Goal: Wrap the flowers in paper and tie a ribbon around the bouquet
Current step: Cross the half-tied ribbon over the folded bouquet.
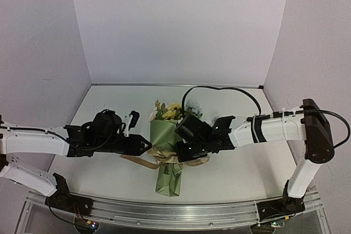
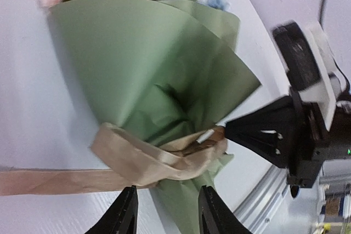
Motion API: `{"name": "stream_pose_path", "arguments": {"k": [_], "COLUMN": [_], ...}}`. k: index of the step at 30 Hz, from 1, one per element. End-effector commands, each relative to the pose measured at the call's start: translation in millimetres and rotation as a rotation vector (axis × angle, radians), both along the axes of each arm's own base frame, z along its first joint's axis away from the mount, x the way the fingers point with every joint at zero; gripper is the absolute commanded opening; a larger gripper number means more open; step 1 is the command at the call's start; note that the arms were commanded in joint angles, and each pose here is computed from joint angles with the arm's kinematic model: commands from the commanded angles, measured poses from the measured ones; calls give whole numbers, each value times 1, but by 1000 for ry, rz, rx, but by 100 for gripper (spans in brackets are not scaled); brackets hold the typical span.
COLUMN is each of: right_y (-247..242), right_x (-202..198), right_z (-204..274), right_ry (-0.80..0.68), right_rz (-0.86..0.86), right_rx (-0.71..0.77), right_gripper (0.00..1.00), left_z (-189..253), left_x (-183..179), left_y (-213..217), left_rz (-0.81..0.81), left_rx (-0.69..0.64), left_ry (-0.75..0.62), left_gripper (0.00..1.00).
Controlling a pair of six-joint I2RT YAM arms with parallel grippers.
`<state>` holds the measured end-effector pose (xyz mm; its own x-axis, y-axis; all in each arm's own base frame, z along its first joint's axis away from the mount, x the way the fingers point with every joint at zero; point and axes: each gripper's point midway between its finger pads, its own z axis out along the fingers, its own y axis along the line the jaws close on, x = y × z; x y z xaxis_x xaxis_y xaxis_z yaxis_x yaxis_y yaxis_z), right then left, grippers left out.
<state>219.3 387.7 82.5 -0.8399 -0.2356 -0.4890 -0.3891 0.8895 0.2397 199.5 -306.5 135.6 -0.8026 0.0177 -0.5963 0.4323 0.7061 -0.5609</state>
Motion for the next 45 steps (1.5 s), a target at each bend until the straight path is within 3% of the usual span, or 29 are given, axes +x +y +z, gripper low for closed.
{"name": "stream_pose_path", "arguments": {"k": [1,6,15,27,45], "right_y": [7,10,12,15,14], "right_x": [5,2,1,0,-1], "right_z": [29,26,25,27,25], "right_ry": [-44,-19,-6,6,12], "right_rz": [-19,-19,-26,-35,-46], "right_rx": [67,80,96,121,131], "right_gripper": [0,0,0,0,0], "left_z": [19,2,-10,-28,-42], "left_x": [-32,-41,-23,-14,-17], "left_y": [-51,-82,-96,-95,-97], "left_rz": [-300,-369,-295,-247,-251], "left_rx": [3,17,70,159,182], "left_ry": [-55,-12,-29,-31,-8], "left_gripper": [37,35,37,34,29]}}
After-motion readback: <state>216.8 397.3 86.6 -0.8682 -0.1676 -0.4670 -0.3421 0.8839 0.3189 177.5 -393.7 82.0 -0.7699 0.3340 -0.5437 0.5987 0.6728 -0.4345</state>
